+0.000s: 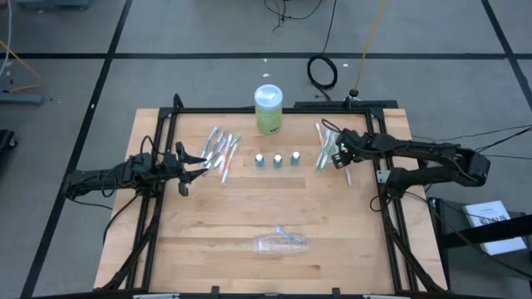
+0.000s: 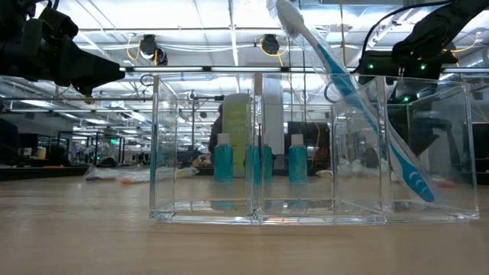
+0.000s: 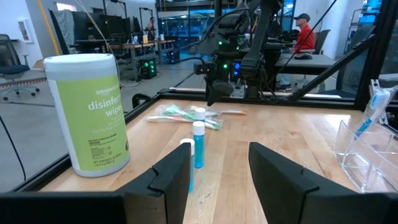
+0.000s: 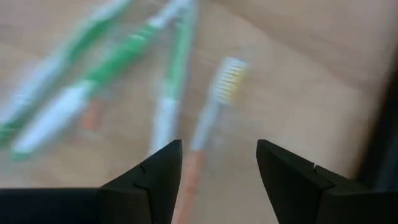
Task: Pick & Place toothbrushing station
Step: Put the orange toothbrush into the transparent organizer
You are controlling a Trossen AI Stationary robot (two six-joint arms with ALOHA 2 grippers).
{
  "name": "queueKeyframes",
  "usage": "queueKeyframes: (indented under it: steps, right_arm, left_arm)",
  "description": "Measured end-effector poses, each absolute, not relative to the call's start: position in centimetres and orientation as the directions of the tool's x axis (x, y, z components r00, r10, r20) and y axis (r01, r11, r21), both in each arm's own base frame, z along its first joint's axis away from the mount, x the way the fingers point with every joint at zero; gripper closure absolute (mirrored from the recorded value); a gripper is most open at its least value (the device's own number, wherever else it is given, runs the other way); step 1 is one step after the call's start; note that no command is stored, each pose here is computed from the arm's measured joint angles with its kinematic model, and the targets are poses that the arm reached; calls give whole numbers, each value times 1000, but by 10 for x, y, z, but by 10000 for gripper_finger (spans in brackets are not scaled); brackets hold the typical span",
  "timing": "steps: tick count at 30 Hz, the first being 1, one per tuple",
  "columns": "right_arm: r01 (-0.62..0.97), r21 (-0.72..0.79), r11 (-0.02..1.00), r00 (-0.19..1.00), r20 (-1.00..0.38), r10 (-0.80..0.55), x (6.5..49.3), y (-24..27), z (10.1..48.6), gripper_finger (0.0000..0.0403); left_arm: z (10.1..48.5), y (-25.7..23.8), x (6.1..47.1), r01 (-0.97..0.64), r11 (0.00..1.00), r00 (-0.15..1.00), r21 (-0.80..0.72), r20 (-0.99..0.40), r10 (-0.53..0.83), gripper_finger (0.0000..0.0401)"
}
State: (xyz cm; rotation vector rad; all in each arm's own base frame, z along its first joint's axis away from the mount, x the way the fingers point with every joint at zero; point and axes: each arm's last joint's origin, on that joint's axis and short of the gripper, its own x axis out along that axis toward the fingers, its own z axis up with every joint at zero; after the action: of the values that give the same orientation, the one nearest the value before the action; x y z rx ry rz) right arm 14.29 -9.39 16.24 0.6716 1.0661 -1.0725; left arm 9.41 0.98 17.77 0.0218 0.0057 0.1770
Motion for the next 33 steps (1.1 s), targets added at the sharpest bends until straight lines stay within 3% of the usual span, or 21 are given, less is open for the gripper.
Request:
queueKeyframes:
  steps: [22,26,33]
  right_arm:
    - [931,47,362,170,-933,-318,136,-87,132,205]
    - [930,49,364,171,-935,-312,135,-87,132,228]
    - [926,64,372,184,-938,-295,136,-86,132,305]
  left_arm:
    - [178,10,94,-176,984,984,22,-4,176,235]
    - [178,10,94,-176,984,984,22,-4,176,235]
    - [178,10,94,-176,984,984,22,-3,176,235]
